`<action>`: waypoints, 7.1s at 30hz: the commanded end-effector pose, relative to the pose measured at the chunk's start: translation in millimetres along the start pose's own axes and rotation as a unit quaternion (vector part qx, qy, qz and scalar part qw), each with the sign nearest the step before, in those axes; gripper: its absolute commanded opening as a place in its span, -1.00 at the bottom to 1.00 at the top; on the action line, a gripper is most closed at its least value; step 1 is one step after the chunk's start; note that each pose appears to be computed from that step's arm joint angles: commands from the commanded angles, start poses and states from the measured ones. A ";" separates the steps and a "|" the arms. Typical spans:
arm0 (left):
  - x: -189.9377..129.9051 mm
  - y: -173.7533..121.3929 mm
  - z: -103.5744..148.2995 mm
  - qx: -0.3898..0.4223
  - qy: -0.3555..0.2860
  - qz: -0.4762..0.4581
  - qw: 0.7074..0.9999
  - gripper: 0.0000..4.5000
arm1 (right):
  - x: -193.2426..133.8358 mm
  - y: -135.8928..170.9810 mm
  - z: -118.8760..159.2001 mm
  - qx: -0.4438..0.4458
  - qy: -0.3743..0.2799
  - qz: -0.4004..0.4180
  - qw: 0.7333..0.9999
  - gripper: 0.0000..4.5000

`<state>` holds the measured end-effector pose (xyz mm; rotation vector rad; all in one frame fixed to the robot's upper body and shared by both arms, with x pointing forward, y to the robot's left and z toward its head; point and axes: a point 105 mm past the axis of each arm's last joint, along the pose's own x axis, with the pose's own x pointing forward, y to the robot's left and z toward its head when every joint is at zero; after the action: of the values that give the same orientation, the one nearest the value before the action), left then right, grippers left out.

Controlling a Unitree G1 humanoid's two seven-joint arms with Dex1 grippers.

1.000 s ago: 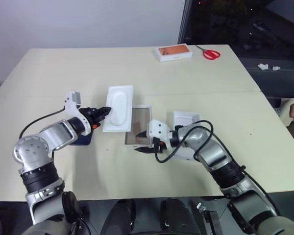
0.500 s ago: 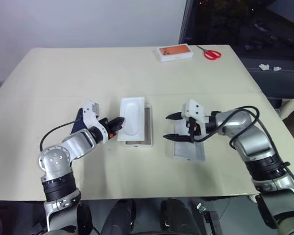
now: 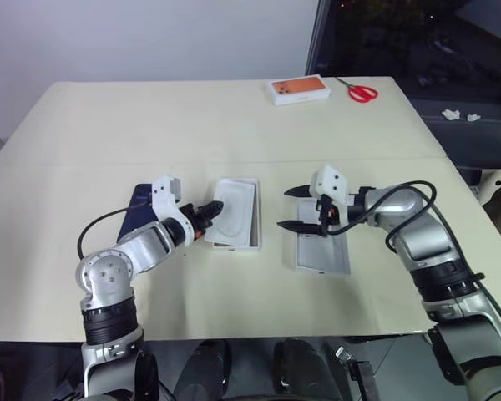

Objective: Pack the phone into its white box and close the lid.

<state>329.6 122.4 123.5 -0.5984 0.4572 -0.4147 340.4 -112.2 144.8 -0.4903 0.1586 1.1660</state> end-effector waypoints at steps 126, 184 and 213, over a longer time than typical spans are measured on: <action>-68.7 151.5 3.8 -0.040 0.165 -0.042 0.984 1.00 | 225.1 89.6 96.1 -0.064 0.018 0.038 0.997 -1.00; -57.4 136.4 -29.5 -0.135 0.170 -0.068 0.974 -0.26 | 235.0 94.2 70.1 -0.088 0.070 0.032 0.993 -1.00; -77.1 99.0 2.8 -0.280 0.043 -0.193 0.939 -1.00 | 137.9 72.0 114.4 0.080 -0.086 0.150 0.982 0.96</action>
<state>299.5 239.6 81.8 -1.1760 0.5477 -0.6543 320.5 91.0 166.8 -0.1839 0.2094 1.4306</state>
